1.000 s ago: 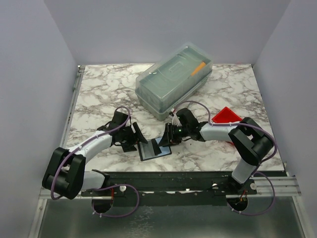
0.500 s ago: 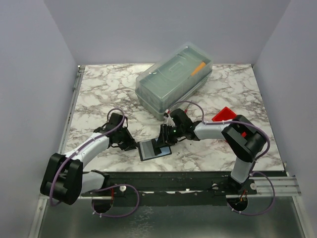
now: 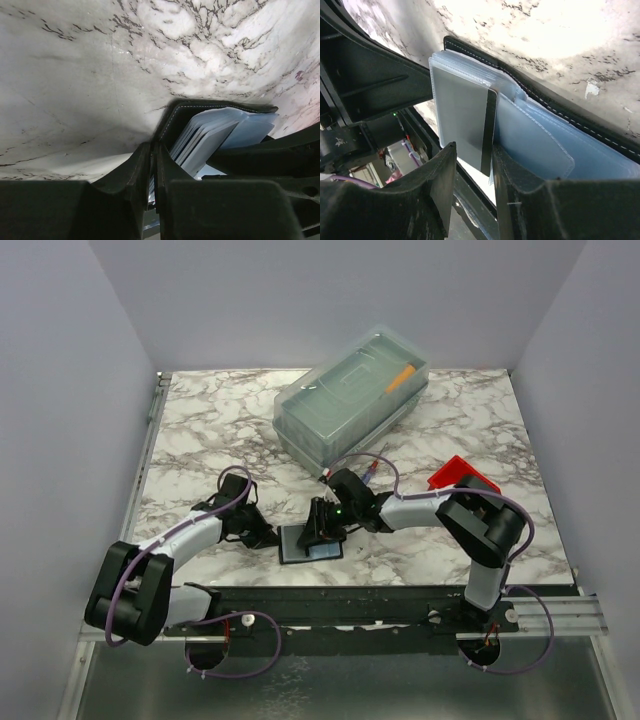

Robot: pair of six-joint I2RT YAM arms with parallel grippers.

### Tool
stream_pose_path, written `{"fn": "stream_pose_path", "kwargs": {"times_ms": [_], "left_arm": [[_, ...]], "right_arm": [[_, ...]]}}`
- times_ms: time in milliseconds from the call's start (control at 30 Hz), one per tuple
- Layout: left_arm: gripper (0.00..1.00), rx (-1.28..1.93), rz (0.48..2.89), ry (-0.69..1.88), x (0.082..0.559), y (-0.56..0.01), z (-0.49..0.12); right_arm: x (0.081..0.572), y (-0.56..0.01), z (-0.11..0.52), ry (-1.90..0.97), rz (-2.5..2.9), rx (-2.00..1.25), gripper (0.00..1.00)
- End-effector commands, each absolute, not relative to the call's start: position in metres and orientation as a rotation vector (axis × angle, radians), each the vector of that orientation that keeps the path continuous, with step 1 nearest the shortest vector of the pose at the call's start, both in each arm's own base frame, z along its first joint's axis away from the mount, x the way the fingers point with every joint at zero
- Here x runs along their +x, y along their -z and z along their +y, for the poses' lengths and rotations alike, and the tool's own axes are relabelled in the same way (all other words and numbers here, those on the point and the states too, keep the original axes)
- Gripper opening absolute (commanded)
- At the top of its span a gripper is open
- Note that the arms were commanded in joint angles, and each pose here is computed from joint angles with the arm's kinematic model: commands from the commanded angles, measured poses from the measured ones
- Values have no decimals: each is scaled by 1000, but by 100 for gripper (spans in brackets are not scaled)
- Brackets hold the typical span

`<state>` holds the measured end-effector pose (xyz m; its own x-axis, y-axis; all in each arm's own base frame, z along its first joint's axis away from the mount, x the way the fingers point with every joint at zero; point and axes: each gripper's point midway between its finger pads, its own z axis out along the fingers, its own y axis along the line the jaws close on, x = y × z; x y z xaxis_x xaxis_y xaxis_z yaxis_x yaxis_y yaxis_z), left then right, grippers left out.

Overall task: Put the credit cards into the card holder
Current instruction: Insert the credit card into the card slot.

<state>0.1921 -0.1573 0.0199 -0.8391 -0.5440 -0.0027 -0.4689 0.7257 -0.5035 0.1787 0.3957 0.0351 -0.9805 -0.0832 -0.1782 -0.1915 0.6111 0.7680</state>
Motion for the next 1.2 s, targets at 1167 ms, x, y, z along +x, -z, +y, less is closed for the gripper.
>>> {"fn": "stream_pose_path", "kwargs": {"times_ms": [1167], "left_arm": [[23,-843,2762,730,186,-23,-152]], "right_arm": [[174,-40,390,-1018,2793,-79,57]]}}
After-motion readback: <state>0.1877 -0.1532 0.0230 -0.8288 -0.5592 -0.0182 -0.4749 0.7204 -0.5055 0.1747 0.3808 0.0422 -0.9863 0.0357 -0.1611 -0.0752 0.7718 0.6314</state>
